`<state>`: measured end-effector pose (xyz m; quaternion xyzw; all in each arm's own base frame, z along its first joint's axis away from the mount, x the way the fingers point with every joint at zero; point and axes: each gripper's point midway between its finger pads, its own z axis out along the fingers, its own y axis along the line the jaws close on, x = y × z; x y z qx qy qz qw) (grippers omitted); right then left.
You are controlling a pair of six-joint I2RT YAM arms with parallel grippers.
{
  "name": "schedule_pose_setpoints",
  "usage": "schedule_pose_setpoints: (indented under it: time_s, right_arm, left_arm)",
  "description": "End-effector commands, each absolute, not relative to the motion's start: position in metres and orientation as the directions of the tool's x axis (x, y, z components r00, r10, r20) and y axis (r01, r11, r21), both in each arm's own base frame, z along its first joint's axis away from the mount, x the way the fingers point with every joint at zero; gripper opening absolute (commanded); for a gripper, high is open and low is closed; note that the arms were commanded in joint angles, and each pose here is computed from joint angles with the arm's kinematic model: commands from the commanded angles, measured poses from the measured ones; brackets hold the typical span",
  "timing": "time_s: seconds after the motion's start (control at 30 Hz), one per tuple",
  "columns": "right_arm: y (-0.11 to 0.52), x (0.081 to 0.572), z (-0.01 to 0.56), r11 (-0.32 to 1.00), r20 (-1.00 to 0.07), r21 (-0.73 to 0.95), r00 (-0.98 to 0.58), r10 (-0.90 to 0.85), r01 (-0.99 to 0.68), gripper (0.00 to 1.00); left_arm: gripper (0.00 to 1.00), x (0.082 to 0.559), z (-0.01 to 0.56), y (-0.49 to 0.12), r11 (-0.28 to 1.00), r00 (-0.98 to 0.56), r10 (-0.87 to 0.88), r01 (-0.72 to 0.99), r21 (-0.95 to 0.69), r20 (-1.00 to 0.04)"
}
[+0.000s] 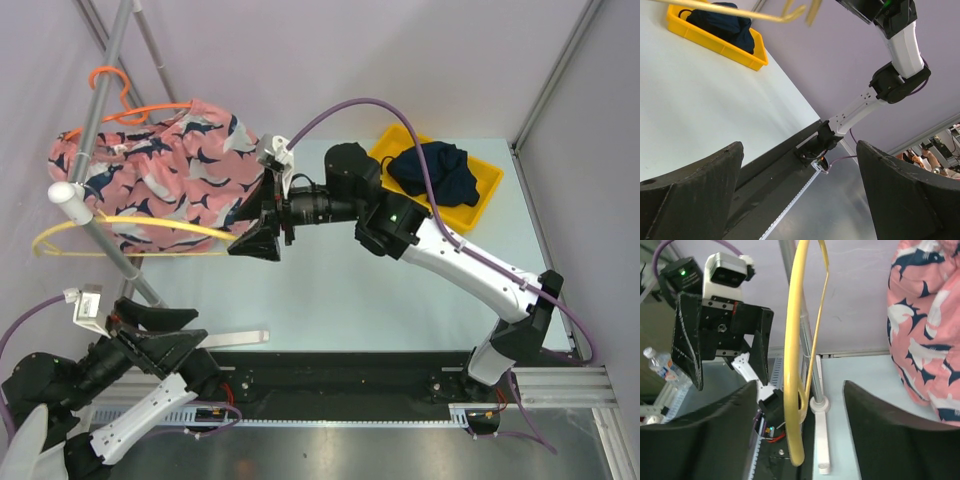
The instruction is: Remove the shorts from the hanger
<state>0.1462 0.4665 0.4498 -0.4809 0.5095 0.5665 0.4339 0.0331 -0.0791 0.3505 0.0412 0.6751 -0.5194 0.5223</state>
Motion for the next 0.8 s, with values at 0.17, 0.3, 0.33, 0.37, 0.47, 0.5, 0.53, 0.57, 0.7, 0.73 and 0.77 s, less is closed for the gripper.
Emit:
schedule_pose_setpoints:
  time_s: [0.17,0.3,0.33,0.37,0.47,0.5,0.53,0.57,0.7,0.73,0.77]
  right_arm:
    - [0.444,0.164,0.458,0.198,-0.913,0.406,-0.385,0.136,-0.892,1.00]
    - [0.404,0.181,0.435,0.375,-0.826,0.563,-0.501,0.257,-0.737,1.00]
    - [0.390,0.187,0.427,0.431,-0.811,0.584,-0.514,0.280,-0.688,1.00]
    - [0.381,0.190,0.411,0.488,-0.803,0.588,-0.536,0.260,-0.645,1.00]
    - [0.365,0.197,0.393,0.563,-0.790,0.587,-0.563,0.242,-0.581,1.00]
    - [0.363,0.199,0.389,0.573,-0.779,0.596,-0.577,0.245,-0.562,1.00]
    - [0.361,0.202,0.386,0.585,-0.776,0.597,-0.582,0.244,-0.549,1.00]
    - [0.360,0.206,0.378,0.603,-0.771,0.594,-0.592,0.235,-0.534,1.00]
    - [0.366,0.221,0.364,0.626,-0.761,0.595,-0.603,0.237,-0.504,1.00]
    - [0.368,0.224,0.363,0.629,-0.768,0.588,-0.596,0.235,-0.509,1.00]
    - [0.371,0.231,0.367,0.620,-0.774,0.589,-0.582,0.249,-0.518,1.00]
  left_arm:
    - [1.00,0.028,0.346,-0.076,0.462,-0.474,-0.470,0.587,-0.665,-0.744]
    - [1.00,0.023,0.344,-0.075,0.453,-0.498,-0.462,0.579,-0.678,-0.734]
    - [1.00,0.022,0.346,-0.073,0.447,-0.491,-0.471,0.583,-0.679,-0.732]
    - [1.00,0.021,0.346,-0.072,0.443,-0.489,-0.476,0.585,-0.679,-0.731]
    - [1.00,0.020,0.350,-0.066,0.443,-0.469,-0.497,0.587,-0.678,-0.730]
    - [1.00,0.020,0.350,-0.065,0.446,-0.468,-0.496,0.585,-0.677,-0.731]
    - [1.00,0.018,0.352,-0.063,0.444,-0.464,-0.499,0.588,-0.676,-0.732]
    - [1.00,0.018,0.353,-0.054,0.451,-0.437,-0.526,0.584,-0.674,-0.730]
    - [1.00,0.018,0.354,-0.054,0.464,-0.435,-0.512,0.585,-0.665,-0.741]
    - [1.00,0.020,0.353,-0.059,0.472,-0.452,-0.492,0.580,-0.664,-0.744]
    - [1.00,0.020,0.353,-0.060,0.474,-0.454,-0.486,0.581,-0.662,-0.747]
